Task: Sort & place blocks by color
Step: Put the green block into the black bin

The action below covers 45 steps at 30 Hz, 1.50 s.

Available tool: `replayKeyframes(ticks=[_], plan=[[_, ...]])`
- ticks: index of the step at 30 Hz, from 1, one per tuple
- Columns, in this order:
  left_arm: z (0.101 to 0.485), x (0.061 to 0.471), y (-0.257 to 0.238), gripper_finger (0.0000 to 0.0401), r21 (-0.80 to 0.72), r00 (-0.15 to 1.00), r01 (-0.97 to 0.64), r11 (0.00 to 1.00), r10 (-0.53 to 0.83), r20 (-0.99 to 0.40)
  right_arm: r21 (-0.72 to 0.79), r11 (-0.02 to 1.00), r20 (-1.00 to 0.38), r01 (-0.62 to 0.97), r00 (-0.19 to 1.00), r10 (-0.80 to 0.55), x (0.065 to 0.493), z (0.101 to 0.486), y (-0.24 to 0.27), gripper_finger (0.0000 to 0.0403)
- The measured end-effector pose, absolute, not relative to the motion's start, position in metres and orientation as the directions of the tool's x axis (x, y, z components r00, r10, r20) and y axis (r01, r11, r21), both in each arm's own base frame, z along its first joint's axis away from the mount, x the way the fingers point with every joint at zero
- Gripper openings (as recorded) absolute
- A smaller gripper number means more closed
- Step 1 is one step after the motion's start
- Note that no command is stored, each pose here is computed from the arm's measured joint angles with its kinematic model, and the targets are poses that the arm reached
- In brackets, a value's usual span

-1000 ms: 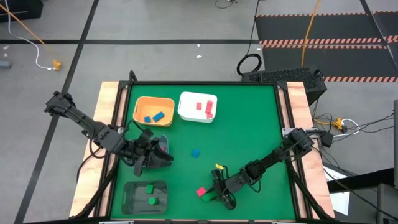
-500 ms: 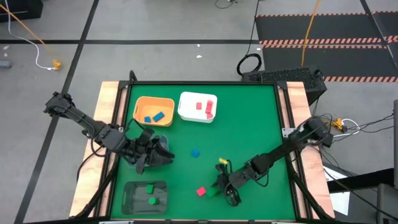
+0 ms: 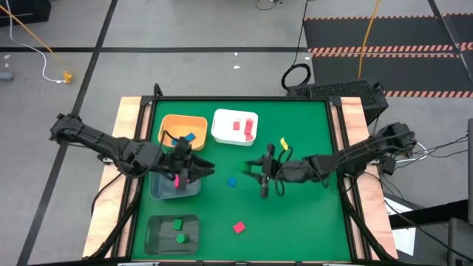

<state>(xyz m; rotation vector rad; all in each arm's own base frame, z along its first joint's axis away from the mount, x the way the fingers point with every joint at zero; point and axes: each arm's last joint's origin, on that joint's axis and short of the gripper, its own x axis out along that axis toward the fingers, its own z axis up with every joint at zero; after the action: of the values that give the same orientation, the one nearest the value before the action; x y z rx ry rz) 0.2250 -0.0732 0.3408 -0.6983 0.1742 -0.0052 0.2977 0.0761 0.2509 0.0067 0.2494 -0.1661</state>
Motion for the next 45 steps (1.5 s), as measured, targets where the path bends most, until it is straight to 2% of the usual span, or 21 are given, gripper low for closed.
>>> replayKeyframes(ticks=[7, 12, 19, 26, 31, 38, 42, 45], plan=[[0.340, 0.231, -0.053, 0.0155, -0.612, 0.986, -0.110, 0.783, 0.008, -0.166, -0.128, 0.969, -0.095, 0.211, 0.970, -0.224, 0.309, 0.263, 0.056, 0.0113], [0.335, 0.239, -0.036, 0.0155, -0.601, 0.980, -0.150, 0.785, 0.039, -0.194, -0.198, 0.944, -0.047, 0.264, 0.959, -0.278, 0.312, 0.270, 0.039, 0.0113], [0.319, 0.260, -0.012, 0.0155, -0.627, 0.961, -0.262, 0.734, 0.136, -0.242, -0.204, 0.927, -0.050, 0.313, 0.943, -0.330, 0.314, 0.270, 0.022, 0.0113], [0.313, 0.274, 0.005, 0.0155, -0.698, 0.971, -0.225, 0.680, 0.097, -0.218, -0.311, 0.907, -0.102, 0.282, 0.939, -0.327, 0.314, 0.265, 0.021, 0.0113], [0.309, 0.280, 0.011, 0.0155, -0.726, 0.973, -0.214, 0.654, 0.076, -0.218, -0.354, 0.910, -0.140, 0.214, 0.950, -0.278, 0.314, 0.261, 0.022, 0.0113], [0.306, 0.282, 0.012, 0.0155, -0.708, 0.970, -0.208, 0.675, 0.048, -0.238, -0.370, 0.913, -0.206, 0.169, 0.944, -0.258, 0.313, 0.255, 0.022, 0.0113], [0.306, 0.281, 0.018, 0.0155, -0.674, 0.965, -0.246, 0.697, 0.110, -0.239, -0.366, 0.915, -0.208, 0.169, 0.944, -0.258, 0.313, 0.254, 0.022, 0.0113], [0.306, 0.281, 0.020, 0.0151, -0.681, 0.965, -0.244, 0.690, 0.106, -0.239, -0.365, 0.915, -0.208, 0.170, 0.944, -0.258, 0.312, 0.255, 0.022, 0.0113]])
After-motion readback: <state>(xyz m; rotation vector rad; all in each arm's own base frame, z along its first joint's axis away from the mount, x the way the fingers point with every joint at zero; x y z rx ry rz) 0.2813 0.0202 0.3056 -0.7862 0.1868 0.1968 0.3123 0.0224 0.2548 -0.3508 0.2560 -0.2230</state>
